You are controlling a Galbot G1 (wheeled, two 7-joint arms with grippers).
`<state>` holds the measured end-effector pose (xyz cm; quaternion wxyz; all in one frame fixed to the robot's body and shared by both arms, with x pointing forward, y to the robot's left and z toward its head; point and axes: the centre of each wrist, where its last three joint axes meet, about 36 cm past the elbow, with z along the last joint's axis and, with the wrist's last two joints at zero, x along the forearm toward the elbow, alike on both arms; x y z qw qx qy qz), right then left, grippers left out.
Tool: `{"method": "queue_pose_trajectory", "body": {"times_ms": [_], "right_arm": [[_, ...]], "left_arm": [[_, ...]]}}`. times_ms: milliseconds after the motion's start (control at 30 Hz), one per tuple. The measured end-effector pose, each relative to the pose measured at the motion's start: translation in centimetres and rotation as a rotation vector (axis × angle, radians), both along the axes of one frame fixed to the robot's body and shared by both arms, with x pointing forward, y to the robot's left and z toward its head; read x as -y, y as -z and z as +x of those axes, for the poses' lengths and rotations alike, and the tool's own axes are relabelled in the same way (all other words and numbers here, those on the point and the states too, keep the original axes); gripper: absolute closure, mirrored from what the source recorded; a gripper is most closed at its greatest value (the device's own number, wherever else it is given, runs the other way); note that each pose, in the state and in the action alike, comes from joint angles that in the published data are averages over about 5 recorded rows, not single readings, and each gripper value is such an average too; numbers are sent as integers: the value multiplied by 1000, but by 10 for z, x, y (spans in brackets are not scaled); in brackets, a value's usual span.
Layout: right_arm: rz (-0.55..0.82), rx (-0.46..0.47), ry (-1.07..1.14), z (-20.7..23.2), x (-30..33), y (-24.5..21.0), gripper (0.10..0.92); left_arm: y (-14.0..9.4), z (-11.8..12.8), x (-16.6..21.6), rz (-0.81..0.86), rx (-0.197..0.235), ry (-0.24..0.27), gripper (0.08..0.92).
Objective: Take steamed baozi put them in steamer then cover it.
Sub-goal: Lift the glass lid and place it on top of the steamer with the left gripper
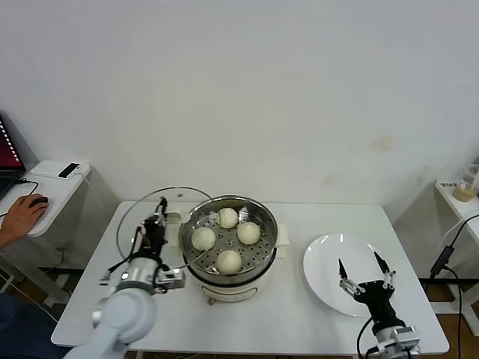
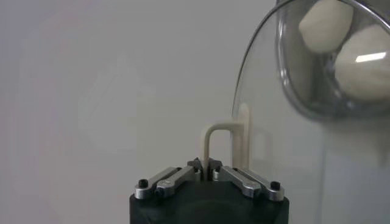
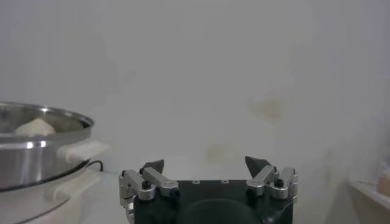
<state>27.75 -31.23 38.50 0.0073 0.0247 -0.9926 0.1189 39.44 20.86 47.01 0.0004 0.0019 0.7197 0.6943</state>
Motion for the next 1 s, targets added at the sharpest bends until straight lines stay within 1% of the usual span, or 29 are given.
{"method": "queue_pose_trajectory", "body": {"times_ms": [167,567,800,1000], "right_arm": [[-25,-18,-9,5,-3,7,200],[-52,-51,-25,7,-11,20,200],[-63,-58,-24,6,-11,23,200],[-68,-62,-28,5,-12,25,200]], "left_arm": [[4,7,33,-7,-10,11,865],[7,21,103,-35,1,44,865],[14,28,123,-23,-9,49,865],[23,31,130,-4,-24,48,865]]}}
